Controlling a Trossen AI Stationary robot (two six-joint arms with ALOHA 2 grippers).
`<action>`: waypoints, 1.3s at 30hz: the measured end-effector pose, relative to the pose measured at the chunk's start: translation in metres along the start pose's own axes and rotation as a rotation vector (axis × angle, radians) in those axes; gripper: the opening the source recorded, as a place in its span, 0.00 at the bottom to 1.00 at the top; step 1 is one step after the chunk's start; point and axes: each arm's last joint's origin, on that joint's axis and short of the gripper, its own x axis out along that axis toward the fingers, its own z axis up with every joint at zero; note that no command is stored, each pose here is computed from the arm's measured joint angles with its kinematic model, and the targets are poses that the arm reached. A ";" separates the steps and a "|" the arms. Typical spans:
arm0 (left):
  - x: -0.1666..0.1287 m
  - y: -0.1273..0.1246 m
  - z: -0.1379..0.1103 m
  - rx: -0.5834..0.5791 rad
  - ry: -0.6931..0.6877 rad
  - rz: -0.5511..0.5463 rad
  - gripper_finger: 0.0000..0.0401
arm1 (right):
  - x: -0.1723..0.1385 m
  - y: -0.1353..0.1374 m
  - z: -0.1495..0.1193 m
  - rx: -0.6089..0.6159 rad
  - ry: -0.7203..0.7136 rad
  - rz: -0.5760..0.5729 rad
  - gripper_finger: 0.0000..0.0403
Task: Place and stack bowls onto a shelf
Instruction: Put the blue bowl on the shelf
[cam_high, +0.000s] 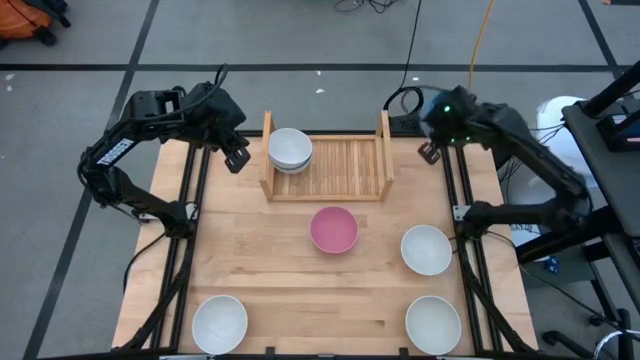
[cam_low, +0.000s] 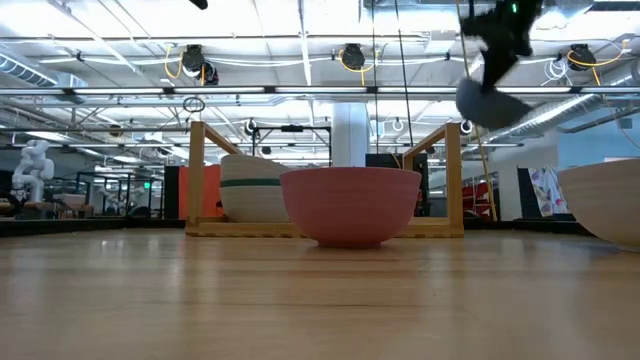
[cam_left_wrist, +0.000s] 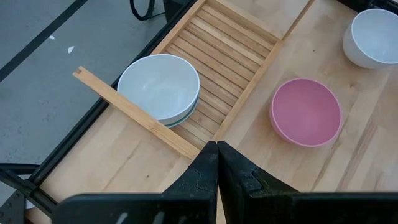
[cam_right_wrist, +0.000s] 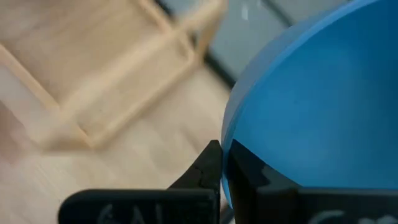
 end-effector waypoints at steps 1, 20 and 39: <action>0.000 0.000 0.000 0.000 0.000 0.000 0.01 | -0.011 0.001 0.007 -0.007 -0.043 0.006 0.00; 0.000 0.000 0.000 -0.025 0.000 0.000 0.01 | -0.020 0.083 0.116 -0.423 -0.236 0.165 0.00; 0.000 0.000 0.000 -0.029 0.000 0.000 0.01 | 0.073 0.163 0.122 -0.709 0.057 0.313 0.00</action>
